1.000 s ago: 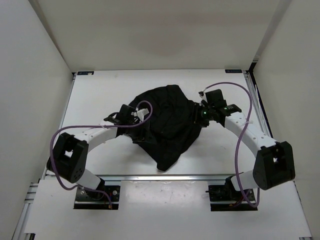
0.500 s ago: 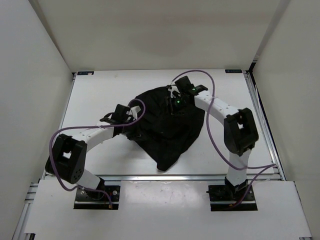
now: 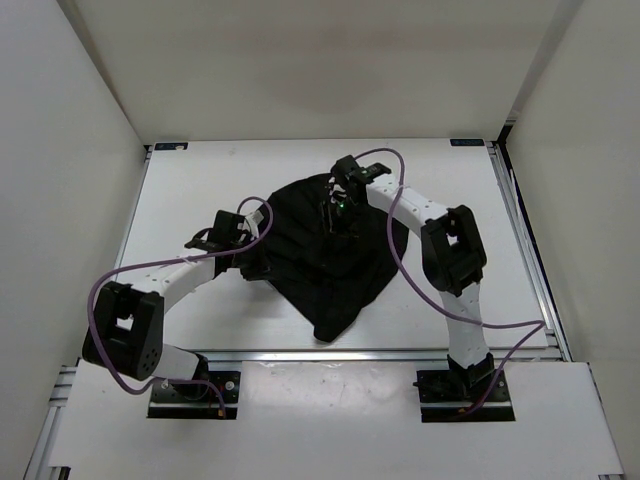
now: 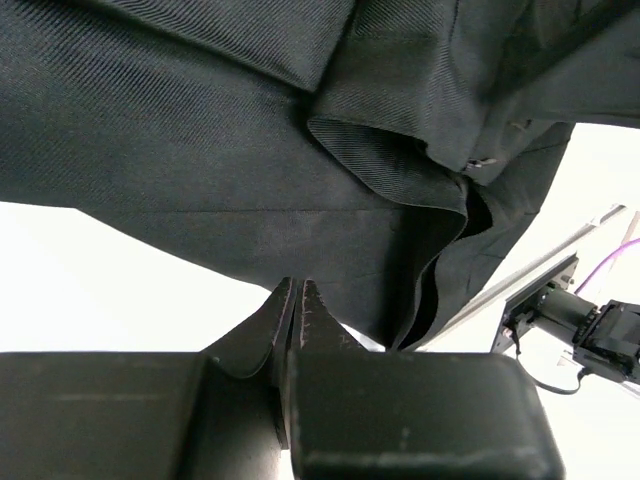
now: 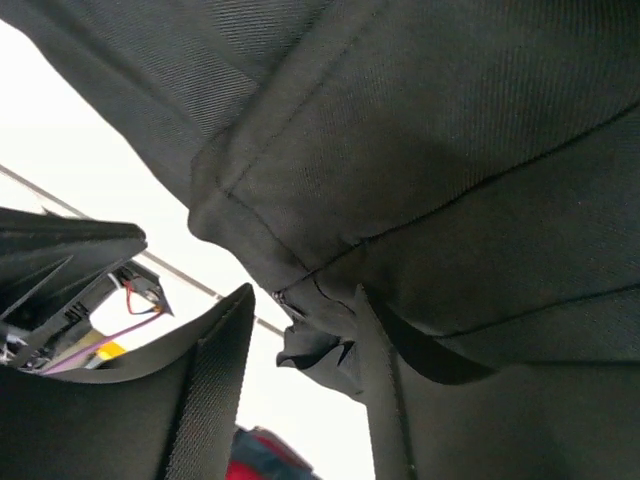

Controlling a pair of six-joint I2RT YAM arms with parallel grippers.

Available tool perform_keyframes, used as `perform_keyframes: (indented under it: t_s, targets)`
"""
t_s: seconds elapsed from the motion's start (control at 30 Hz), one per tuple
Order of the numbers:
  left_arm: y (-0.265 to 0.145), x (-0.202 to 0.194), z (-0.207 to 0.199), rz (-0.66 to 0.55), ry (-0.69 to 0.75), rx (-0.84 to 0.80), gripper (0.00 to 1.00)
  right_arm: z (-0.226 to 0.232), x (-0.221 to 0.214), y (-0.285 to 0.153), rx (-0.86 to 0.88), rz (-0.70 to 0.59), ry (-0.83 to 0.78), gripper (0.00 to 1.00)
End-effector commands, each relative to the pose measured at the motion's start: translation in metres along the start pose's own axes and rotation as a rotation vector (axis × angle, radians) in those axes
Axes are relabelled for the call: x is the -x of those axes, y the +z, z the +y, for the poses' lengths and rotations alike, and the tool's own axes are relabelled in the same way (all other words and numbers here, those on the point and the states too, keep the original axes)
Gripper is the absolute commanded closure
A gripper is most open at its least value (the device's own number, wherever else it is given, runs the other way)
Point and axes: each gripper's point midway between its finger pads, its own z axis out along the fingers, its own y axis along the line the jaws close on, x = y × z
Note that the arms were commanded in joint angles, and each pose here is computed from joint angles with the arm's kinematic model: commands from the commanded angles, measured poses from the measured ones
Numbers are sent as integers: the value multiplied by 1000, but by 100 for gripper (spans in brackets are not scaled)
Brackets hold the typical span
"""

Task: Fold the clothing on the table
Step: Flatten the skirt out

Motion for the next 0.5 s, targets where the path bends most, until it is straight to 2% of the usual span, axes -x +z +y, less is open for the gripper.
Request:
perform_keyframes:
  t_s: [0.0, 0.07, 0.13, 0.47]
  targets:
    - [-9, 7, -15, -37, 17, -59, 94, -10, -10, 14, 4, 66, 137, 53]
    - [-11, 8, -16, -46, 27, -59, 94, -18, -8, 23, 7, 74, 170, 56]
    - [-10, 4, -15, -35, 35, -54, 95, -21, -11, 33, -7, 78, 177, 54]
    - [-7, -13, -16, 5, 61, -58, 95, -10, 7, 69, -52, 61, 126, 55]
